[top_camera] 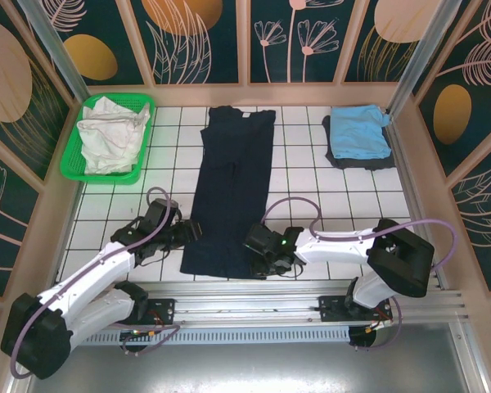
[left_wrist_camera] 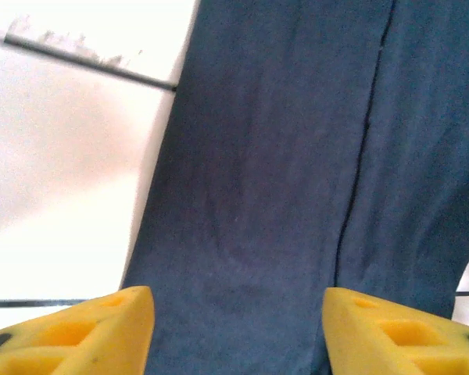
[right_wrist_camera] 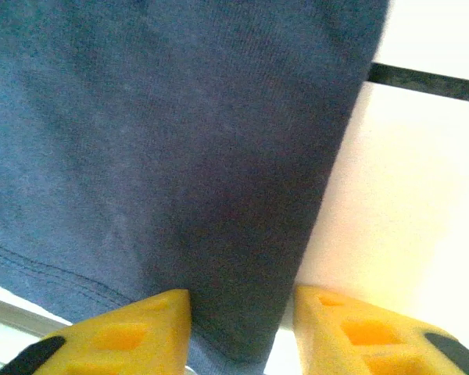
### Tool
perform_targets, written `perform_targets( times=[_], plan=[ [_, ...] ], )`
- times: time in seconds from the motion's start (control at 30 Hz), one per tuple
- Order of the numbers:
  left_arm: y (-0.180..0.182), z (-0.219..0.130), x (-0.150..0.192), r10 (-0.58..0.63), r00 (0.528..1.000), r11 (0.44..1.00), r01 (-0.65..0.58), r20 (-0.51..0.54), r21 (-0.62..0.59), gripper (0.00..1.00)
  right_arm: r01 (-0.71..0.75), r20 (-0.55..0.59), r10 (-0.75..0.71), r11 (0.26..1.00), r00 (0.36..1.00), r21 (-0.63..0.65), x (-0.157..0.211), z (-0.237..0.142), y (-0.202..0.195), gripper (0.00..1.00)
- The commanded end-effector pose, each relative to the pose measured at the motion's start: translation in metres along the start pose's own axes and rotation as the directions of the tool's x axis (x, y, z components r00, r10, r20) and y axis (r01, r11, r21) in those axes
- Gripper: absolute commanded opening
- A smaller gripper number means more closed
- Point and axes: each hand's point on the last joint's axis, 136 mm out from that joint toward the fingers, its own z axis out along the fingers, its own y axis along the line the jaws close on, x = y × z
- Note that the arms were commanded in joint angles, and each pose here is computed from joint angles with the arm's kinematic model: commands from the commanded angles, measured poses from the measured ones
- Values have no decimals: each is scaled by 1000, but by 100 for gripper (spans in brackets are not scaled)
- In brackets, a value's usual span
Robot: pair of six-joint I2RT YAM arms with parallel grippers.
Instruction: Fold and stack the t-shirts
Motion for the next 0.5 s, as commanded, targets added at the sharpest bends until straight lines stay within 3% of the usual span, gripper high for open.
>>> perform_targets(
  times=[0.0, 0.23, 0.4, 0.47],
  plan=[
    [26, 3, 24, -68, 996, 992, 61, -57, -112, 54, 44, -119, -49, 998, 992, -41, 29, 11, 15, 37],
    [30, -8, 42, -24, 995, 979, 3, -101, -205, 50, 54, -83, -64, 991, 994, -119, 20, -1, 36, 25],
    [36, -5, 68, -21, 987, 980, -12, -160, -200, 46, 72, -70, -84, 984, 994, -161, 15, -7, 51, 14],
    [41, -4, 74, -19, 984, 977, -20, -177, -214, 40, 70, -68, -83, 982, 994, -175, 14, -7, 54, 13]
  ],
)
